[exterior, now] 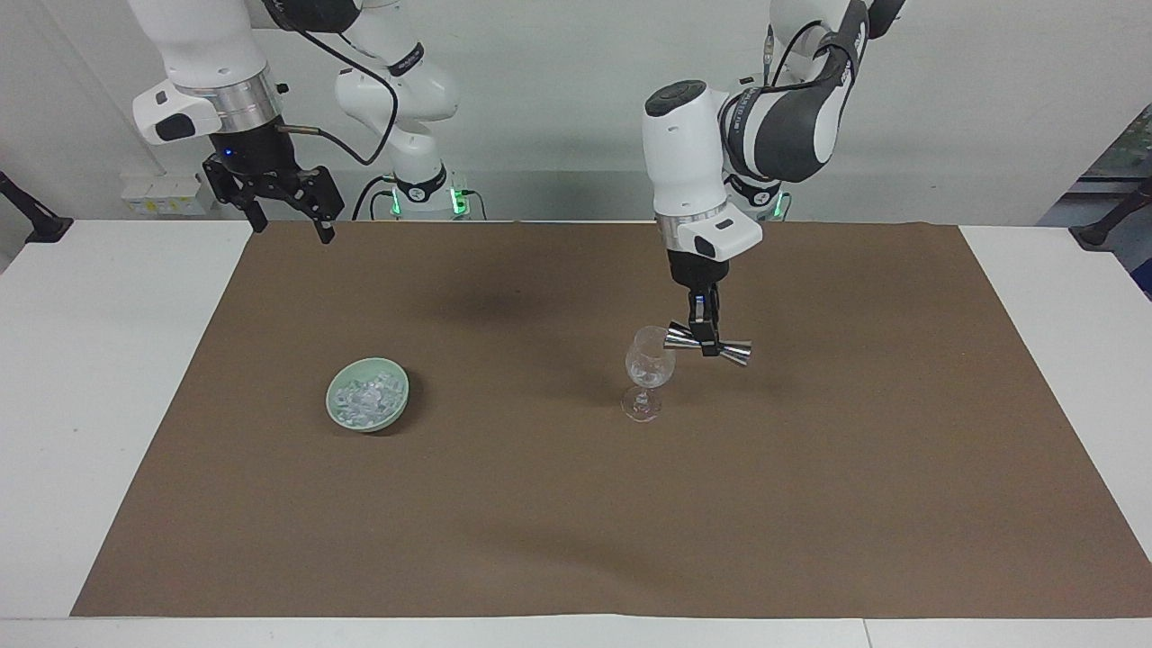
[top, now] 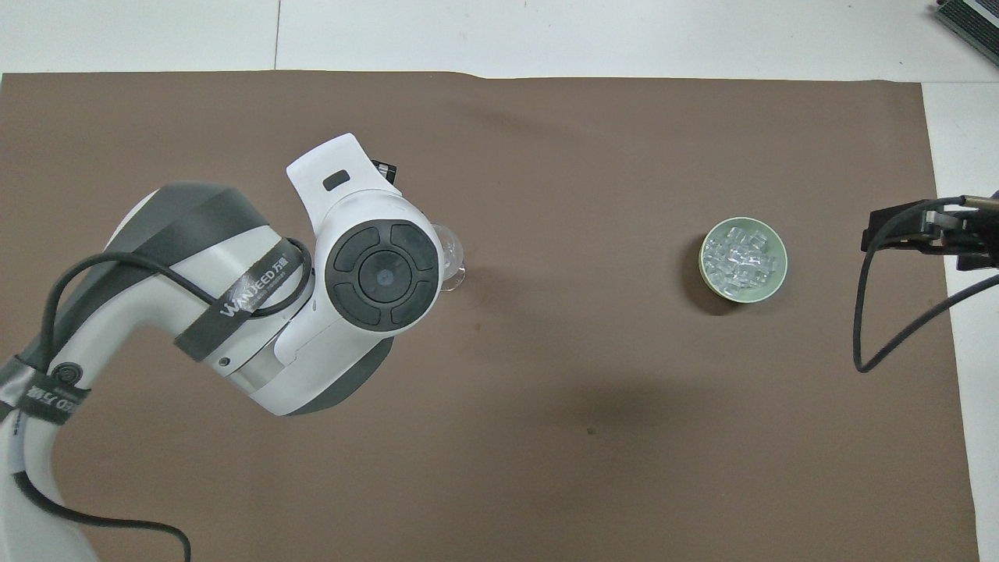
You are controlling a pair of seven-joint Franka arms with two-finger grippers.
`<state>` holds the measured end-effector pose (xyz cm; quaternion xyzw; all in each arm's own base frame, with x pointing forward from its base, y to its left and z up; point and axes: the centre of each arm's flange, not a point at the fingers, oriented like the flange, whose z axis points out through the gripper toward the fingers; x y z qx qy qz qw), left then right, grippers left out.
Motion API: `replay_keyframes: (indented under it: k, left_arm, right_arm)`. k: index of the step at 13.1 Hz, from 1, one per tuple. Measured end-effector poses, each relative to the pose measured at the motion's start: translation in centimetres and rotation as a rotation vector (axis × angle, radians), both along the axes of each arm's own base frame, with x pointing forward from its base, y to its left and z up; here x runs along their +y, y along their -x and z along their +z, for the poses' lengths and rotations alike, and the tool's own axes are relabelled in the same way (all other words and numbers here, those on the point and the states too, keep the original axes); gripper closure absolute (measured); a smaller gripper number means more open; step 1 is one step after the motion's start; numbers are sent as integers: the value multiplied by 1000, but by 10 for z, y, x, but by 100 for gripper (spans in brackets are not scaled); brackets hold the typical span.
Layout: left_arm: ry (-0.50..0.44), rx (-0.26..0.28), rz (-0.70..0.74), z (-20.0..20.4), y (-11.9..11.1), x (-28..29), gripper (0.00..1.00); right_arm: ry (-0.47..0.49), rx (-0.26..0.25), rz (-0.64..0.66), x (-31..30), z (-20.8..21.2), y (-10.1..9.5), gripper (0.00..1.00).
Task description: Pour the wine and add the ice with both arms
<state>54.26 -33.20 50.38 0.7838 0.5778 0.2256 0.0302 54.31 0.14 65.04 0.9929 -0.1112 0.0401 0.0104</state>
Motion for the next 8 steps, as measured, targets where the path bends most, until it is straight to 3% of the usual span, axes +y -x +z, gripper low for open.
replay_keyframes:
  k: [8]
  left_arm:
    - [-4,5,-7,0,4,-5,79]
  right_arm:
    - [0,0,-1,-1,-1,0,0]
